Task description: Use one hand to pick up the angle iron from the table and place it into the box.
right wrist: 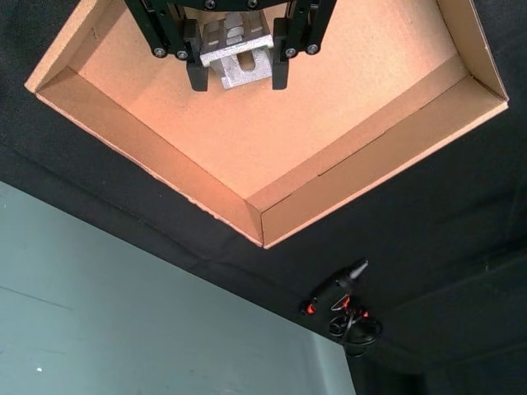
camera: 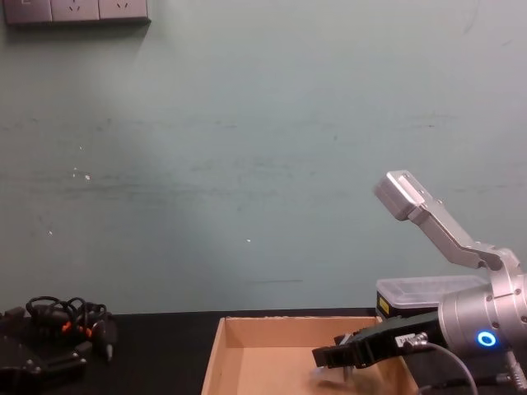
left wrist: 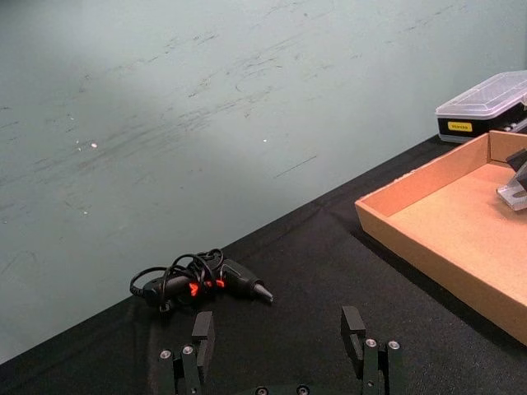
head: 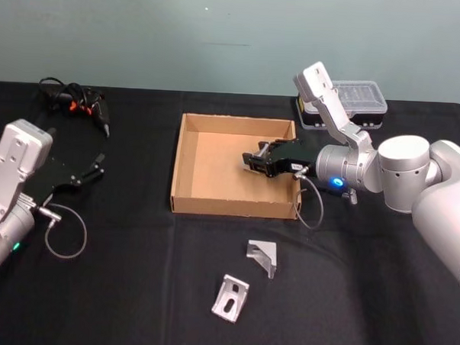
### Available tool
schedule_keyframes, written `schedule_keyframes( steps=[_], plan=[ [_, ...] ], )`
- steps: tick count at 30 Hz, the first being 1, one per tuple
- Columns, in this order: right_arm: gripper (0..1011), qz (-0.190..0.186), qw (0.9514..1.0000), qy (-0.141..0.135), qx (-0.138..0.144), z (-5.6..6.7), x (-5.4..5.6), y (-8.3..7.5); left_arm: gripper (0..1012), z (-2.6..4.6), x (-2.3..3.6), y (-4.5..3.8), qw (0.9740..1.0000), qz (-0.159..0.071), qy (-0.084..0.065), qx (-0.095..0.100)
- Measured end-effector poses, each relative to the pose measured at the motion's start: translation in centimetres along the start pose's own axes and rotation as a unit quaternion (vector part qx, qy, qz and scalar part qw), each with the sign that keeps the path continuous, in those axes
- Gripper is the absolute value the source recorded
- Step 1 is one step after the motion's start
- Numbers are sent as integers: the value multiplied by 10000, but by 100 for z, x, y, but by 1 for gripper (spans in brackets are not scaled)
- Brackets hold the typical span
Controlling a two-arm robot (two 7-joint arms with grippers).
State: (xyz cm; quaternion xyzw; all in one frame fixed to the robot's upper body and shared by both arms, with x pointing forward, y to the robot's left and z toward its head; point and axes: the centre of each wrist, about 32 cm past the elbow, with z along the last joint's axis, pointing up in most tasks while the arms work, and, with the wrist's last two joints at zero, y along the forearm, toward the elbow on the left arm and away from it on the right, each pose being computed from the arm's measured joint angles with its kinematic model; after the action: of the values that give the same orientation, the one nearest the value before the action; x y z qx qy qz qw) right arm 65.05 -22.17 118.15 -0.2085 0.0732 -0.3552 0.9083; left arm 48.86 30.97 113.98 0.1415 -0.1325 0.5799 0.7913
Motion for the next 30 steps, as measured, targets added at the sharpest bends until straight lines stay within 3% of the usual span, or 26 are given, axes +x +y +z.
schedule_keyframes(
  steps=[5, 16, 22, 30],
  plan=[
    [510, -6, 10000, -5, 3, 2, -1, -4, 1011, 0, 0, 0, 10000, 0, 0, 0],
    [874, -10, 10000, -13, 4, 4, -5, -7, 1012, 0, 0, 0, 10000, 0, 0, 0],
    [1002, -12, 10000, -11, 1, 3, -5, -8, 1011, 0, 0, 0, 10000, 0, 0, 0],
    [1002, 19, 9995, -262, 193, 14, -98, -126, 1011, 0, 0, 0, 10000, 0, 0, 0]
  ],
)
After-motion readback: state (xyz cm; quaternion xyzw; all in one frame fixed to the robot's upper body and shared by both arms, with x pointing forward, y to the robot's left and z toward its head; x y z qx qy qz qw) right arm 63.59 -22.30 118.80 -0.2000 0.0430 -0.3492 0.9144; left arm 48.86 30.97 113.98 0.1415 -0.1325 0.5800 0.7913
